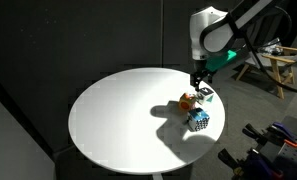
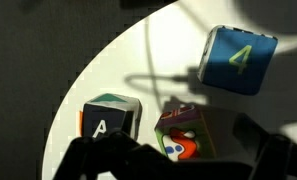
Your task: Move the block with a house on it to the right
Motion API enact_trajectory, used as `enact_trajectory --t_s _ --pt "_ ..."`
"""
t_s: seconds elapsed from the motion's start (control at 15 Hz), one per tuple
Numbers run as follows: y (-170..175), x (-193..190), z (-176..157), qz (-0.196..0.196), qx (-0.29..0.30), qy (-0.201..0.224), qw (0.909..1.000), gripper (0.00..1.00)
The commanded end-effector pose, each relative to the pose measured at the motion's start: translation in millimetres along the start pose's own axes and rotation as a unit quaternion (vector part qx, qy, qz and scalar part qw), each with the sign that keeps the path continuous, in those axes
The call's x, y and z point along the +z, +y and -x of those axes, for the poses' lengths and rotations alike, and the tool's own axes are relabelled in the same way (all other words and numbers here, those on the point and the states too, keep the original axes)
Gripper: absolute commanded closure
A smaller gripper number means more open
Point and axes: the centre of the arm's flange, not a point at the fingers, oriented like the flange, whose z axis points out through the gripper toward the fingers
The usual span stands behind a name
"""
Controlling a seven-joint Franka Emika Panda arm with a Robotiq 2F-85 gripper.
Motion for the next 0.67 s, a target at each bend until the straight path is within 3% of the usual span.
enact_trajectory --t_s 0.0,0.6 --pt "3 -15 35 -0.013 -0.062 0.022 0.9978 0.00" --pt "9 -50 101 -0.061 -0.138 0.056 0.9870 0.00"
